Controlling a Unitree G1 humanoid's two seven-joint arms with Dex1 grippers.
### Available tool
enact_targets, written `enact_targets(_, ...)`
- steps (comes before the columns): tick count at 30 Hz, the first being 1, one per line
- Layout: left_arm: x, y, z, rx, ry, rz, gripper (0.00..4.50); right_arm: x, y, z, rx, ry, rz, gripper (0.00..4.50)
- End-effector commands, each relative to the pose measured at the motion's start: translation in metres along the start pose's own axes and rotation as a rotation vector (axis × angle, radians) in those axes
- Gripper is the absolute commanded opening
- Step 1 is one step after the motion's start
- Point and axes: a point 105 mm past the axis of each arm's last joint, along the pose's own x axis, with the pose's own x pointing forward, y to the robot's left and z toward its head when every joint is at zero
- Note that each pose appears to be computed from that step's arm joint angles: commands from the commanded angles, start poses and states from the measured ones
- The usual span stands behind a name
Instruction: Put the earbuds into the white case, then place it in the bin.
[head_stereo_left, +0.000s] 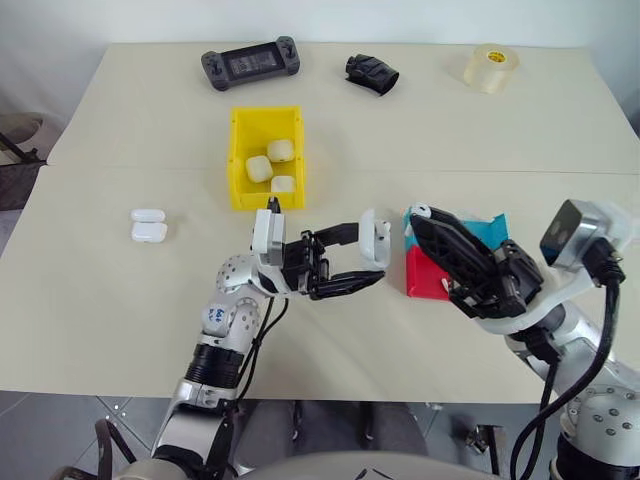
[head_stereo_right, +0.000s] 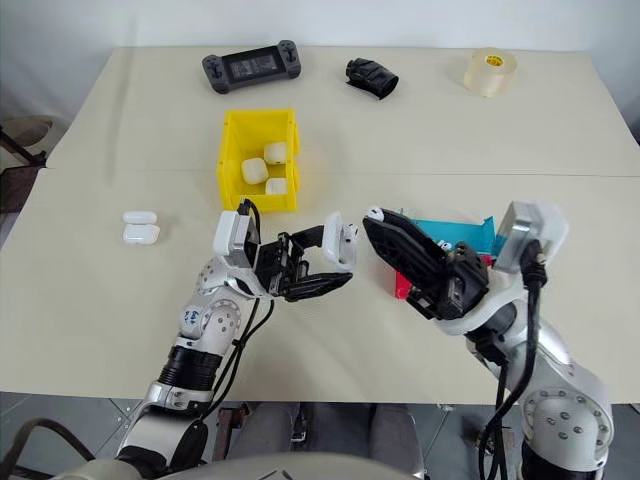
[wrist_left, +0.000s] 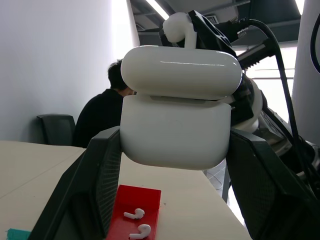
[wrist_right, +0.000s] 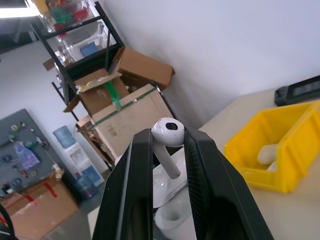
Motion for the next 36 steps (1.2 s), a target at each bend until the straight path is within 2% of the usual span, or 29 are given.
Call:
enact_targets(1, 0.007, -0.001, 0.004, 0.016, -0.015, -0.026, 2.77, 0.004, 0.006, -0.002, -0.010, -0.011, 0.028, 0.51)
enact_targets(20, 0.008, 0.001, 0.007, 0.036, -0.029, 0.004, 2.77, -0.005, -0.004, -0.024, 0.046, 0.036, 0.005, 0.51)
enact_targets(36, 0.008, 0.008, 0.015, 0.046, -0.064, 0.039, 2.77, -0.014, -0.014, -0.037, 0.022, 0.093, -0.060, 0.51)
